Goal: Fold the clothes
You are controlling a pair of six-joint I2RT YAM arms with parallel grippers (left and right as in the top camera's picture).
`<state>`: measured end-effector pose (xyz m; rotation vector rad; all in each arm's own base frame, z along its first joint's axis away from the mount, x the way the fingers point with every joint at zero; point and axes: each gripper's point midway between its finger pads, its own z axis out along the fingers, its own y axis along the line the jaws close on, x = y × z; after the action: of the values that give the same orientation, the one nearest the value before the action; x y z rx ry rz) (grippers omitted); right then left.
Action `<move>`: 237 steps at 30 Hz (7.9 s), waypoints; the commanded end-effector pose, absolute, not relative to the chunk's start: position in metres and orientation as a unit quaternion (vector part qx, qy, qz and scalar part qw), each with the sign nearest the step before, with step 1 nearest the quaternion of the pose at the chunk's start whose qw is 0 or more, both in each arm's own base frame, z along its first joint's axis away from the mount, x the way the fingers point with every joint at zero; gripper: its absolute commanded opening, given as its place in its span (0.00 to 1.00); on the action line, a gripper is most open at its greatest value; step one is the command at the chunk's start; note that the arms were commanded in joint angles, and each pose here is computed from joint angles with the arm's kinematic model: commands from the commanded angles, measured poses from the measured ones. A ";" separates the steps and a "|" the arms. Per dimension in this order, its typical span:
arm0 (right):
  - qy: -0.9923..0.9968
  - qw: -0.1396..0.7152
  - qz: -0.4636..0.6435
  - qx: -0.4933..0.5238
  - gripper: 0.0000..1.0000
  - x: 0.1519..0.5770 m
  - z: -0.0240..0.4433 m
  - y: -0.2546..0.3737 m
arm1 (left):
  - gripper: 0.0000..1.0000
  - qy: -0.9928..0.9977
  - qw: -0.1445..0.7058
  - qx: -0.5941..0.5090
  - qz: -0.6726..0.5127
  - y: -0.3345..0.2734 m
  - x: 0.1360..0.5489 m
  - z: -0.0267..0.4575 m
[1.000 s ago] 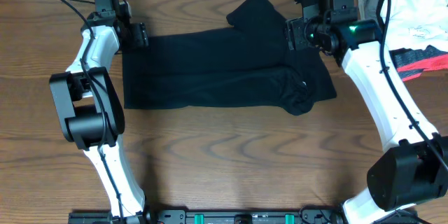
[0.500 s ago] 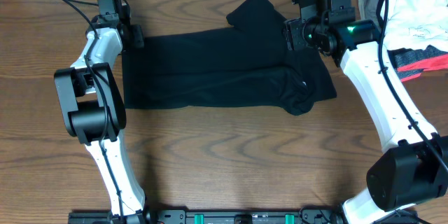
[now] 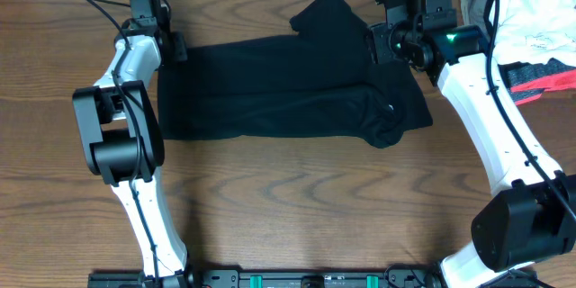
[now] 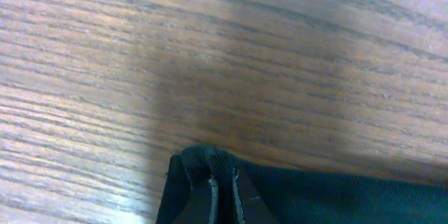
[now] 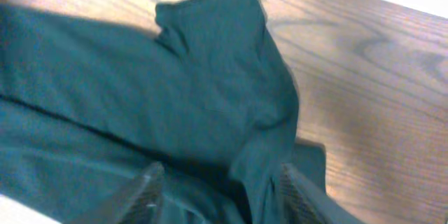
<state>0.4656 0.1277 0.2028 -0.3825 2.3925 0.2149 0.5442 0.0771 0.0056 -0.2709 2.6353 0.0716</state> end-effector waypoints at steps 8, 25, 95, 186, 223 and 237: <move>0.880 0.439 0.085 -0.159 0.35 0.512 0.226 0.143 | 0.06 0.973 0.193 -0.125 0.023 0.071 0.510 0.036; 0.874 0.446 0.087 -0.172 0.55 0.654 0.141 0.174 | 0.06 0.978 0.170 -0.124 0.017 0.054 0.490 0.059; 0.872 0.457 0.098 -0.147 0.45 0.699 0.060 0.167 | 0.06 0.981 0.157 -0.110 0.017 0.038 0.485 0.056; 0.975 0.072 0.165 -0.130 0.02 0.468 0.168 0.071 | 0.06 0.972 0.184 -0.132 0.067 0.069 0.455 0.128; 0.983 -0.111 0.127 -0.066 0.27 0.412 0.054 0.030 | 0.55 0.981 0.075 -0.135 0.116 0.087 0.408 0.054; 0.966 -0.014 0.214 -0.142 0.01 0.444 0.110 0.071 | 0.55 0.977 0.124 -0.165 -0.054 0.078 0.418 0.080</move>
<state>0.4404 0.0491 0.0871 -0.3368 3.1475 0.6426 0.4180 0.0863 0.0746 -0.4834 2.8633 0.0521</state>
